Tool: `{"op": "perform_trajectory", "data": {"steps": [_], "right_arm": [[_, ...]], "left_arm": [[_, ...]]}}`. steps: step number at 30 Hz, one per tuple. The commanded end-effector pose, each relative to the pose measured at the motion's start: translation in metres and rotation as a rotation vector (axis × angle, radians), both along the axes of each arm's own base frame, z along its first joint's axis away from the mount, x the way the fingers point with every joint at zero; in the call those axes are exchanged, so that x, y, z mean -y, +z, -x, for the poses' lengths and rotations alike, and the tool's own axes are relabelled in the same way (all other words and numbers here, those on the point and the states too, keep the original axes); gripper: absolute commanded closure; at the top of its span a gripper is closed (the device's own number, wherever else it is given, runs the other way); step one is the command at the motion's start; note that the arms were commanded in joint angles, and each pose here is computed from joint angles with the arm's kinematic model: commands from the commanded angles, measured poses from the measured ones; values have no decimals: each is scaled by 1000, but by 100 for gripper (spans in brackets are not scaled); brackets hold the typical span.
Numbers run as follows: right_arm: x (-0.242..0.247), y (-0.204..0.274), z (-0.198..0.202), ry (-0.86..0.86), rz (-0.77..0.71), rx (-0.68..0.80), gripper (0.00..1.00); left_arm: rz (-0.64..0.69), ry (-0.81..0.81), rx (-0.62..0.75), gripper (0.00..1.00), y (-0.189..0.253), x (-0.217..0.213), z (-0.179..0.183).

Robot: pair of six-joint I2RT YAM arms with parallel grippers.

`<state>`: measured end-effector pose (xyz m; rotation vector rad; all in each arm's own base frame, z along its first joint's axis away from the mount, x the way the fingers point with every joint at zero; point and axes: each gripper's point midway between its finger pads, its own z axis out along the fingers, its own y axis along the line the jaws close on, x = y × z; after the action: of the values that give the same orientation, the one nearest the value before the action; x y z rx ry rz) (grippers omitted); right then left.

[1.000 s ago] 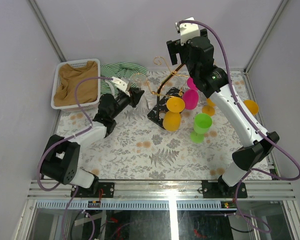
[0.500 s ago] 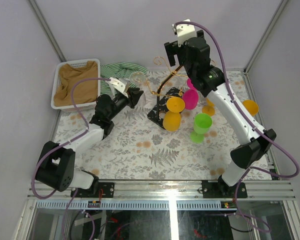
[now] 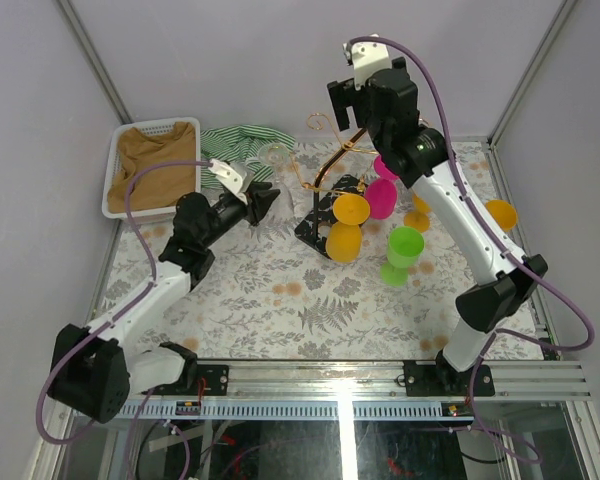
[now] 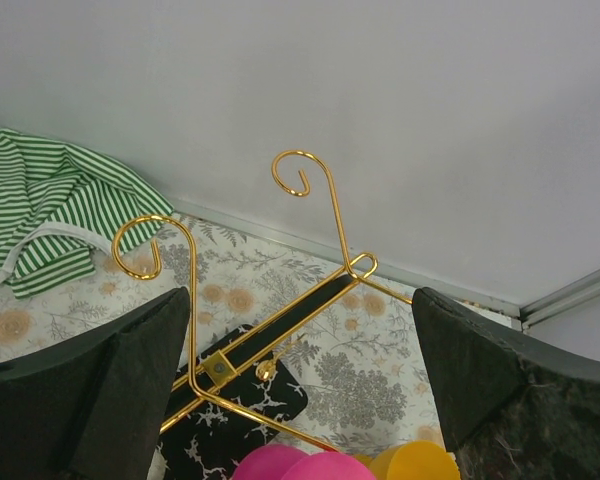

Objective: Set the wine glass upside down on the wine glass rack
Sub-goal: Turn the wine glass upside down at the wine rack.

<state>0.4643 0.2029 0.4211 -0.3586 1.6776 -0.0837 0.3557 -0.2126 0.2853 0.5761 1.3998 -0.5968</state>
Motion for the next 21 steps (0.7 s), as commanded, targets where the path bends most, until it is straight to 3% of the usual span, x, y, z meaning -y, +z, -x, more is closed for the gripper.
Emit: {"op": "perform_trajectory", "data": {"steps": [1, 10, 21], "right_arm": [[3, 20, -4, -11, -42, 19, 1], [45, 35, -26, -90, -98, -29, 1], [190, -11, -9, -431, -116, -178, 1]], "left_arm": [[-51, -56, 23, 73, 17, 1, 22], [-9, -85, 33, 67, 65, -1, 42], [125, 123, 42, 60, 137, -20, 0]]}}
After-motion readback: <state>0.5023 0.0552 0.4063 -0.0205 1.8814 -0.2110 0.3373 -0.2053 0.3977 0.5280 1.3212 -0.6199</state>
